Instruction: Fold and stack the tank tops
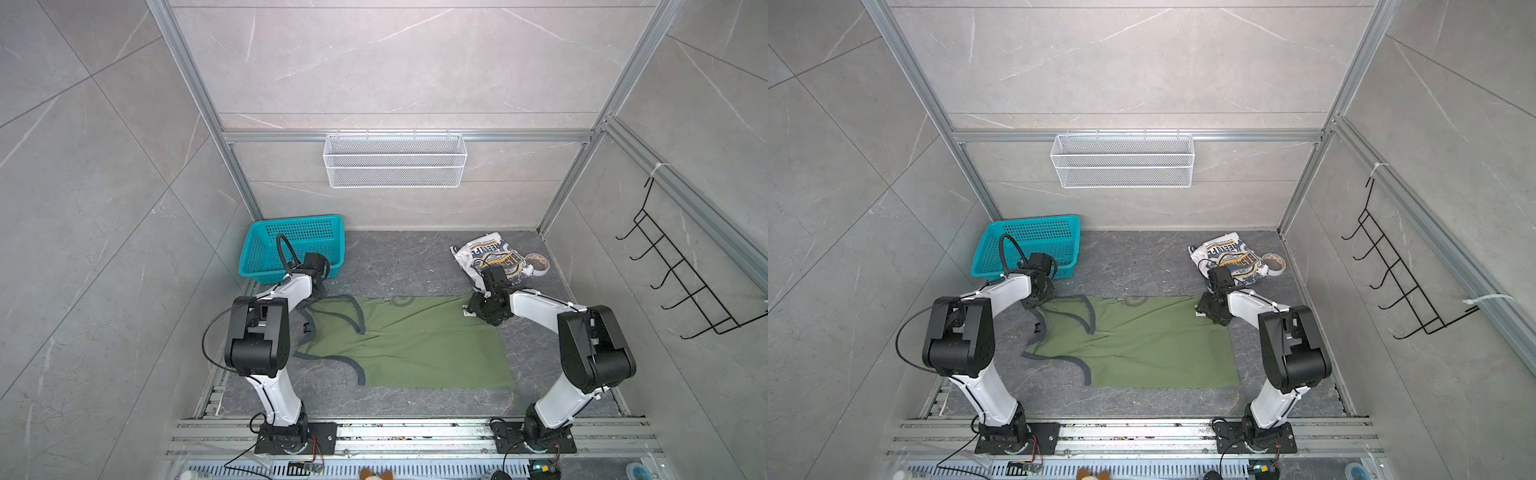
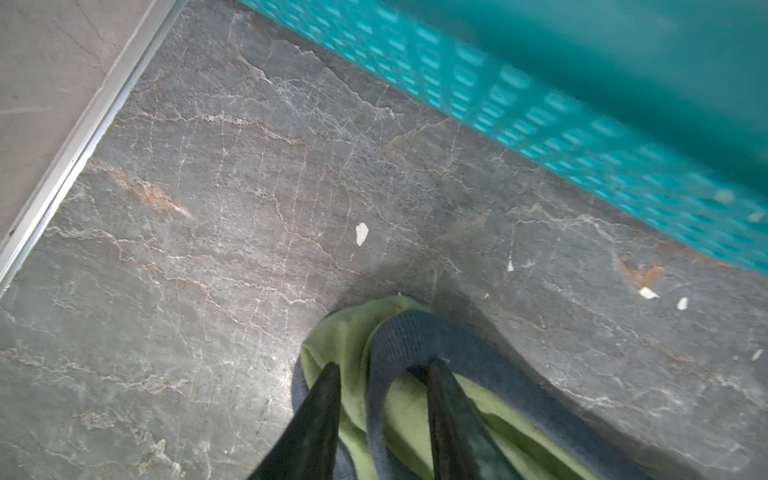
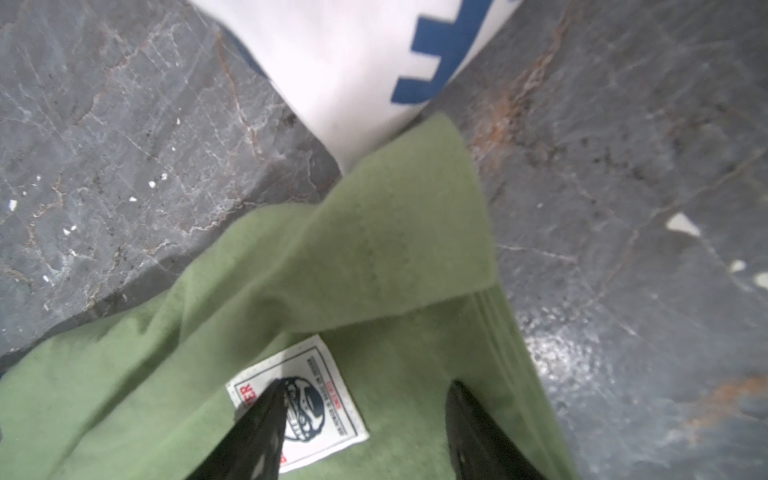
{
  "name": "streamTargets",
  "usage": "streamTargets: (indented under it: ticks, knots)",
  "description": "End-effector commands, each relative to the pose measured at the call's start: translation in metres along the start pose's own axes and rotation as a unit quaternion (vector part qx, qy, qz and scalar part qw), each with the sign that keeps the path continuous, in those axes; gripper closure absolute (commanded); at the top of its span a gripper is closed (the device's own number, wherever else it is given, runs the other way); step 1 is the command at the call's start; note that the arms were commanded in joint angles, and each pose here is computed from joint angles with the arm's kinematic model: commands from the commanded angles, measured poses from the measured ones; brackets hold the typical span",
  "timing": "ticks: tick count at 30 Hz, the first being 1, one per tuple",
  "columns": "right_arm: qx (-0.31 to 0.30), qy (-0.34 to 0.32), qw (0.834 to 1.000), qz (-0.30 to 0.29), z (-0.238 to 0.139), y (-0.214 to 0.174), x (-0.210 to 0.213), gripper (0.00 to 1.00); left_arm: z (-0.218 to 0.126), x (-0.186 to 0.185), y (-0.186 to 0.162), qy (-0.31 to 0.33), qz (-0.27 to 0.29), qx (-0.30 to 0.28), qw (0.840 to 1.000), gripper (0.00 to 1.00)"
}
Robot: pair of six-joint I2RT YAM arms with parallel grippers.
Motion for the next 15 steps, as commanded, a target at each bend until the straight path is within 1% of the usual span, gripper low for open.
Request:
streamTargets:
  ticks: [1,5,7,9,13,15]
  knots:
    - [0.012,-0.029,0.999,0.012,0.004,-0.005,-0.016,0.37,-0.001,0.009,0.001,0.017,-0.008,0.005,1.000,0.63]
    - [0.012,-0.027,0.999,0.012,0.005,-0.005,-0.015,0.37,-0.012,0.000,0.000,-0.009,0.002,-0.009,1.000,0.59]
    - [0.013,-0.027,0.999,0.012,0.005,-0.005,-0.015,0.37,-0.017,-0.001,0.000,0.002,0.016,-0.019,1.000,0.58]
    - [0.013,-0.027,0.999,0.013,0.005,-0.005,-0.015,0.37,-0.015,-0.001,-0.003,0.009,0.021,-0.010,1.000,0.57]
    - [0.014,-0.028,0.999,0.012,0.005,-0.006,-0.015,0.37,-0.004,0.002,-0.006,0.024,0.022,0.010,0.999,0.58]
    - [0.013,-0.030,0.999,0.011,0.004,-0.006,-0.016,0.37,-0.003,0.004,-0.004,0.026,0.017,0.008,0.999,0.62]
Point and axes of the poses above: each gripper's point midway between its finger pads, its own z axis out along the fingers, its own x axis along the line the jaws close on, y = z × x, the point moved 1 cm from there along -z, back along the fingers, and after that the axes turned 13 degrees about z, right-handed, at the moved point
